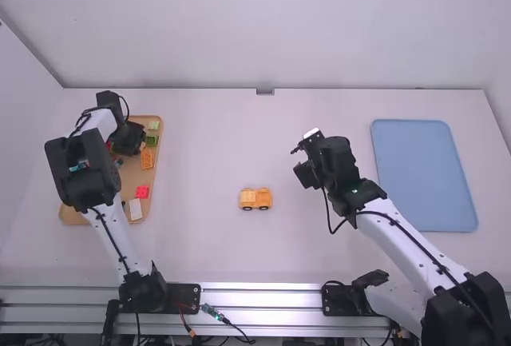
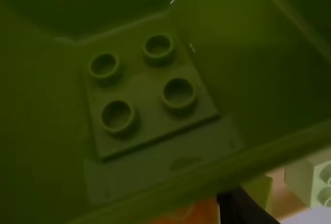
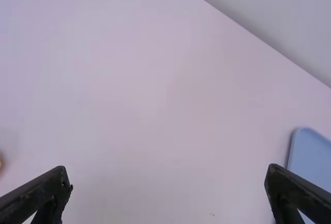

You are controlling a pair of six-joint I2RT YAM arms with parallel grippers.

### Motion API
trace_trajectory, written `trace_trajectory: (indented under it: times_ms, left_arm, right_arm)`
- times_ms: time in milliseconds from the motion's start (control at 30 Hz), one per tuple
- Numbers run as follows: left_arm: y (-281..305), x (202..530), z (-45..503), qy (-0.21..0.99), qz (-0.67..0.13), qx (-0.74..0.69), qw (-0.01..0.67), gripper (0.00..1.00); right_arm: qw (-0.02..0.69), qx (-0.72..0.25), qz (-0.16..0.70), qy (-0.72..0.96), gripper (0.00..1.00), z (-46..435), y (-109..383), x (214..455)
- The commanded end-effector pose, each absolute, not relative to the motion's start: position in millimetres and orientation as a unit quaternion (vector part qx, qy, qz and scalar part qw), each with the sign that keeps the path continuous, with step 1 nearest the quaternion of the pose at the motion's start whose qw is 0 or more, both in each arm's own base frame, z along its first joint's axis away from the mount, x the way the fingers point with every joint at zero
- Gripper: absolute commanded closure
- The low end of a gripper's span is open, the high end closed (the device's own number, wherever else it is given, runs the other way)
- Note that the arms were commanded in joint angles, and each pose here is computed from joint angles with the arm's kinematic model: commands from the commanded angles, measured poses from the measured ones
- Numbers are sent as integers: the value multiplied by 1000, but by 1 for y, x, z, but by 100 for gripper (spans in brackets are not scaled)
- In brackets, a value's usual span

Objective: Assemble lego blocks to make yellow taxi

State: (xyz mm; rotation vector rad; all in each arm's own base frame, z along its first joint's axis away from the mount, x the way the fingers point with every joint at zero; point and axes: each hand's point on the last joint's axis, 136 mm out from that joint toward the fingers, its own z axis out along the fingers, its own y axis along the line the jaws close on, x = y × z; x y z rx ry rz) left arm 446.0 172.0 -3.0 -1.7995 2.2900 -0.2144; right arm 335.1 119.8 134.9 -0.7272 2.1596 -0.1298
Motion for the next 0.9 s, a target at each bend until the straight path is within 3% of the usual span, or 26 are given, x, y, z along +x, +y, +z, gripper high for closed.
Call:
trace_trajectory:
  times_ms: [0,167,333,467,667,867]
  left_arm:
    - [167,442,-9,782,-74,-611,98,77]
    - [166,446,-7,780,-90,-611,99,78]
    - [171,450,7,772,-120,-617,96,98]
    - [181,448,24,774,-120,-616,90,98]
    - [175,458,51,814,-131,-554,116,98]
    - [156,460,85,832,-170,-506,149,99]
  right_arm:
    - [415,-288,-49,862,1,133,120,335]
    - [417,-288,-48,861,1,134,121,336]
    - [423,-287,-47,858,1,136,123,337]
    - [423,-292,-27,857,1,136,129,335]
    - [444,-326,71,832,1,147,165,330]
    - [470,-268,142,829,1,159,175,346]
